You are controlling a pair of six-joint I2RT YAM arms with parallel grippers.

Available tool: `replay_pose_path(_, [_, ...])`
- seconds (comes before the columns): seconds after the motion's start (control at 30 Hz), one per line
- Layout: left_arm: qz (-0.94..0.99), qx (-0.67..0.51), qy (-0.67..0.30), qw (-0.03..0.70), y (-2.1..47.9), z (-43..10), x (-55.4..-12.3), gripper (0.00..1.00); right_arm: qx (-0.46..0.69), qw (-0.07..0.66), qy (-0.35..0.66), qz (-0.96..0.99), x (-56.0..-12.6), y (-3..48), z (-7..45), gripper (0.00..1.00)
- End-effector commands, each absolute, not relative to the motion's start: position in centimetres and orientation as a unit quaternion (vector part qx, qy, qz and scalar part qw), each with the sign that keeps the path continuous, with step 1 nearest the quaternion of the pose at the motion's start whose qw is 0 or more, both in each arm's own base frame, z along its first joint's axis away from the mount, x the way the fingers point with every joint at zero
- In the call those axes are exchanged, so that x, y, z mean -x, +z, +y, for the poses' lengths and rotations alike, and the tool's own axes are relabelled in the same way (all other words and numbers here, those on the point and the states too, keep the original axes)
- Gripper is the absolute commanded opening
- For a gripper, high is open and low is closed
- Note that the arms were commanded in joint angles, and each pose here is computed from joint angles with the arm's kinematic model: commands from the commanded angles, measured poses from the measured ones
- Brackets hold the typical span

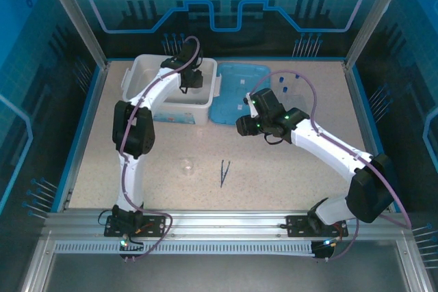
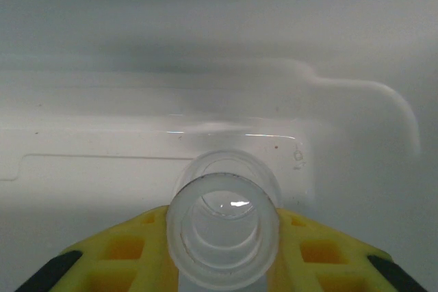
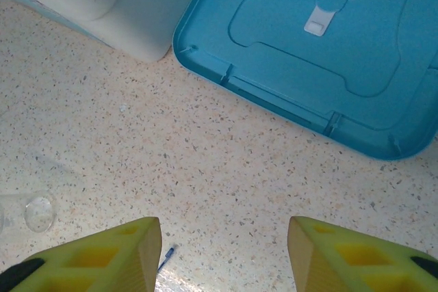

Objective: Organize the chemistry lab equipment

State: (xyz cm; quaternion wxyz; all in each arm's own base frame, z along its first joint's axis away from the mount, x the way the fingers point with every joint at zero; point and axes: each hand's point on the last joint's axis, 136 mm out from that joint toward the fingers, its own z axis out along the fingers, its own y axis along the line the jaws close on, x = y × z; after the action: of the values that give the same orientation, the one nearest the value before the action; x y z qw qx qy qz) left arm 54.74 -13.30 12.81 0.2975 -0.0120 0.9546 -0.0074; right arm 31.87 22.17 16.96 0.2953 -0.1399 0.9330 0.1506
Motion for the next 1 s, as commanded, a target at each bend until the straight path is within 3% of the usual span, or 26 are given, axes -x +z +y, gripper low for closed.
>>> replay_pose_path(0.0, [0.953, 0.004, -0.020, 0.302, 13.4, -13.7, -55.4, 0.31, 0.132, 0.314, 0.150, 0.928, -32.4, 18.9, 21.7, 0.53])
replay_pose_path(0.97, [0.967, -0.036, -0.021, 0.253, 10.2, -16.5, -54.3, 0.38, 0.122, 0.316, 0.154, 0.928, -32.0, 18.7, 21.3, 0.53])
